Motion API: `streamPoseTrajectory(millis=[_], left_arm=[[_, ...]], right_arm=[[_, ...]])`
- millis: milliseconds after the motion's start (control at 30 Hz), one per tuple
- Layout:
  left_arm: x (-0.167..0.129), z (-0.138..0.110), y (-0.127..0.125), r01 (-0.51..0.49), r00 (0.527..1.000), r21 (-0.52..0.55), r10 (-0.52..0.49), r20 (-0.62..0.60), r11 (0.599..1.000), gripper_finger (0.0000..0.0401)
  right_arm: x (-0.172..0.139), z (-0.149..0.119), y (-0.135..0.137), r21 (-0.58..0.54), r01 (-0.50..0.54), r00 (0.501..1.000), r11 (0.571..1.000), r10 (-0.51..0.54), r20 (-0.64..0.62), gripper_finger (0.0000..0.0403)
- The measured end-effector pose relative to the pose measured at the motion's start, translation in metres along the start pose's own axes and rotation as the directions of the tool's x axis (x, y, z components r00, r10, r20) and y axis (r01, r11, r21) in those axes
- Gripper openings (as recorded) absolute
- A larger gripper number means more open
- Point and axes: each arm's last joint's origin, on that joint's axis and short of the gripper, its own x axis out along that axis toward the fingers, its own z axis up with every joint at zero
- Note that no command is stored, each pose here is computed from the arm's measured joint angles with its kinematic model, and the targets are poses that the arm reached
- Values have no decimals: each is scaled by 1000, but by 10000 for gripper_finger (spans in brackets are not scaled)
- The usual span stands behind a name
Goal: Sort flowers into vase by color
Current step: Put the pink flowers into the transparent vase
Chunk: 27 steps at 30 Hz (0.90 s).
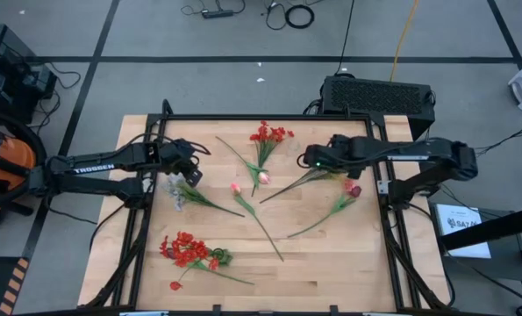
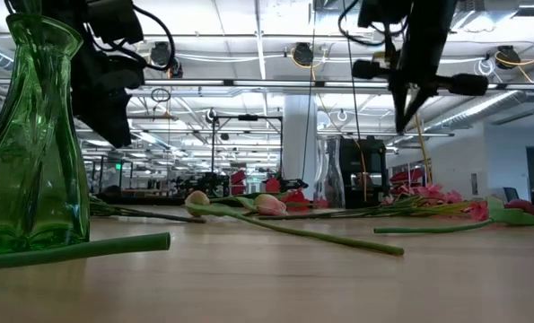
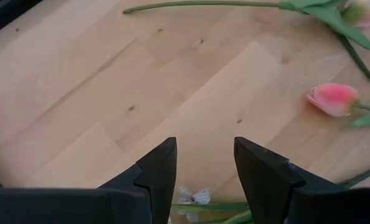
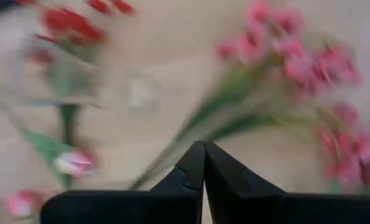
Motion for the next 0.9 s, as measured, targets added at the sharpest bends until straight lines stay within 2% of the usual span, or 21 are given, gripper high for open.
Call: streamPoseTrajectory(millis=[133,300,467,700,900], left_arm=[[0,0,0,16,1000,65,-16,-9,998,168],[0,0,0,18,1000,72,-17,-9,997,168],[0,0,0,18,1000,74,-18,-11,997,168],[0,-2,-2,89,995,116,-85,-46,989,168],[0,-2,-2,91,995,123,-85,-47,988,168]], right_arm=[[11,-7,-2,38,103,995,994,-102,-20,4],[22,-9,-1,132,173,985,976,-172,-18,4],[38,-4,1,208,249,968,946,-234,-96,4],[43,2,2,249,259,965,933,-243,-95,8],[38,6,-3,354,277,961,893,-262,-90,62]])
